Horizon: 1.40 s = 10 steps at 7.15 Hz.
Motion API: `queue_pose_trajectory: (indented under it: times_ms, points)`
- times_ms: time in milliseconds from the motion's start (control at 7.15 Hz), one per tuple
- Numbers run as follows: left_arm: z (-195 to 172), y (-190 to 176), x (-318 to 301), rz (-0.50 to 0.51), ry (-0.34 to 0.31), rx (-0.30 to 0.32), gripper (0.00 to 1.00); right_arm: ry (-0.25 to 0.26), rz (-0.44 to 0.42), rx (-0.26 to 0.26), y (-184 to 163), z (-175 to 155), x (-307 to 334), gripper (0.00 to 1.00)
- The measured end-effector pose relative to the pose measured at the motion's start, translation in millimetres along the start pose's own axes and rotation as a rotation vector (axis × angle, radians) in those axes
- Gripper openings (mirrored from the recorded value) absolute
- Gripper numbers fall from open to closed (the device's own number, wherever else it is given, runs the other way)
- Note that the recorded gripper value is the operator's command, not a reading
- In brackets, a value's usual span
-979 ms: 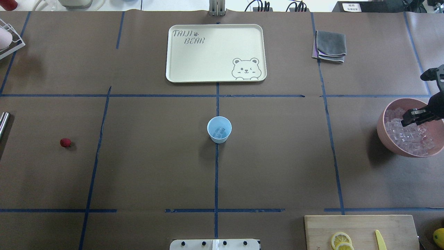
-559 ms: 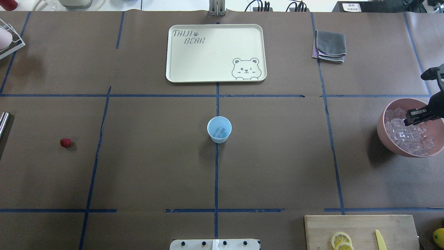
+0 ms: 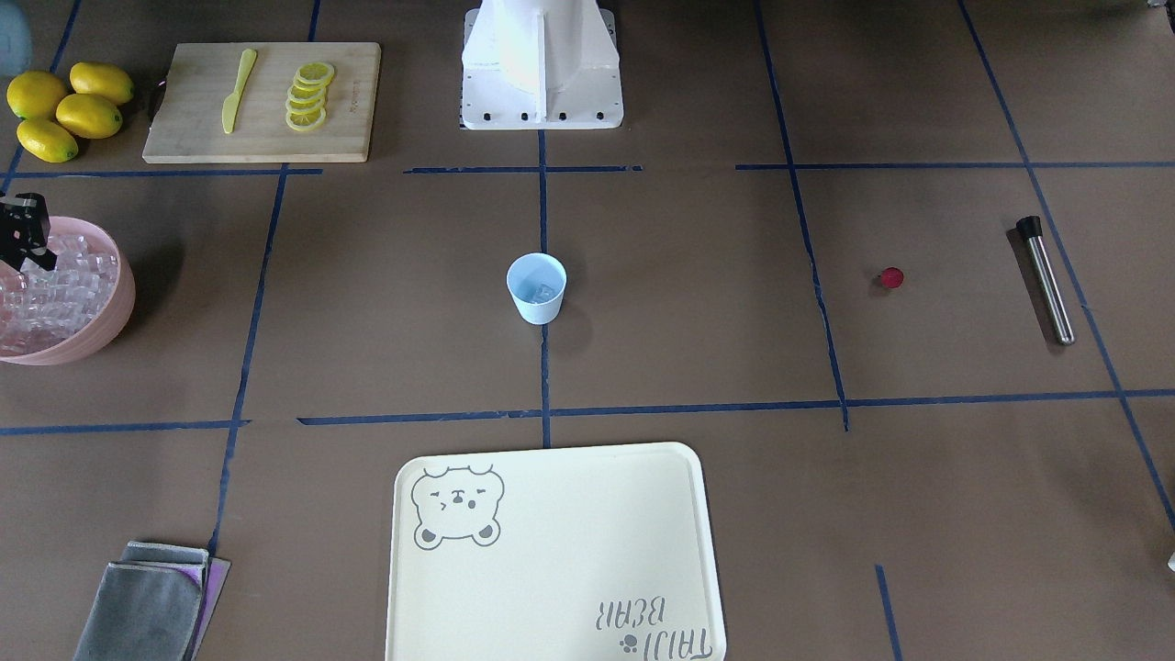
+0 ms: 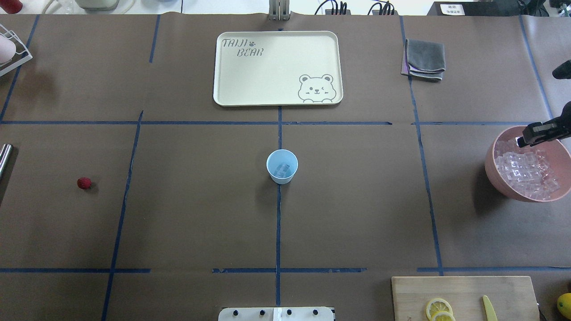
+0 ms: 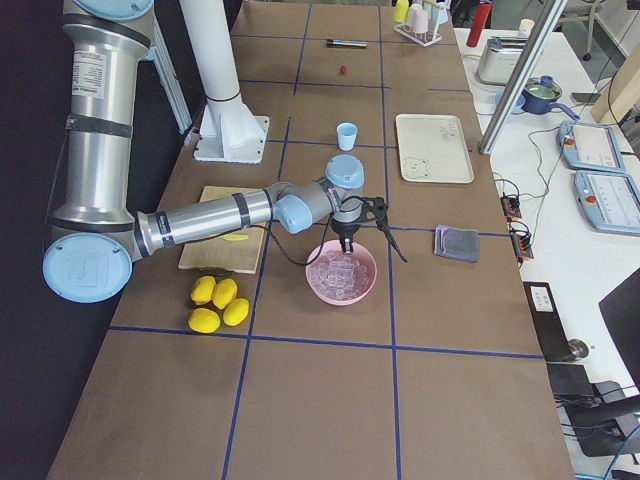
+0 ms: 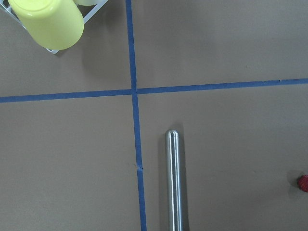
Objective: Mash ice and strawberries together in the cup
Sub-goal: 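Carry the ice cube with the right gripper over the light-blue cup, then lower the right gripper into the cup and release the ice cube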
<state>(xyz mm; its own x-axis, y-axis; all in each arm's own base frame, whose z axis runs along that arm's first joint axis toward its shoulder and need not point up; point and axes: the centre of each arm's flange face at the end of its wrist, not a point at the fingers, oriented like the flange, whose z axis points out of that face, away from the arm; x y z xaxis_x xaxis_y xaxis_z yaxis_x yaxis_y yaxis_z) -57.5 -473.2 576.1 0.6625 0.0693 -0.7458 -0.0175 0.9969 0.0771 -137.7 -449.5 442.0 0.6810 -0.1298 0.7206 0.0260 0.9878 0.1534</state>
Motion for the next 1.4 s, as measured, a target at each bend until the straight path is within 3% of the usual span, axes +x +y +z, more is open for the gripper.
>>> queue_pose_trajectory:
  times_ms: [140,419,699,979,1398]
  points:
    - [0.2,0.0,-0.2,-0.001,0.000,0.000,1.00,0.004,-0.004,-0.010,-22.3,-18.1,-52.5,0.00]
    - [1.1,0.3,-0.8,-0.004,0.000,-0.003,1.00,0.030,0.026,-0.045,-48.3,-12.2,-185.9,0.00]
    - [1.8,0.8,-1.7,-0.006,0.000,-0.005,1.00,0.018,0.096,-0.060,-57.4,9.4,-311.1,0.00]
    - [2.7,1.0,-2.7,-0.009,0.000,-0.007,1.00,0.037,0.137,-0.062,-62.9,41.7,-421.1,0.00]
    - [4.3,1.2,-4.8,-0.013,0.000,-0.010,1.00,0.059,0.170,-0.067,-69.2,87.4,-499.1,0.00]
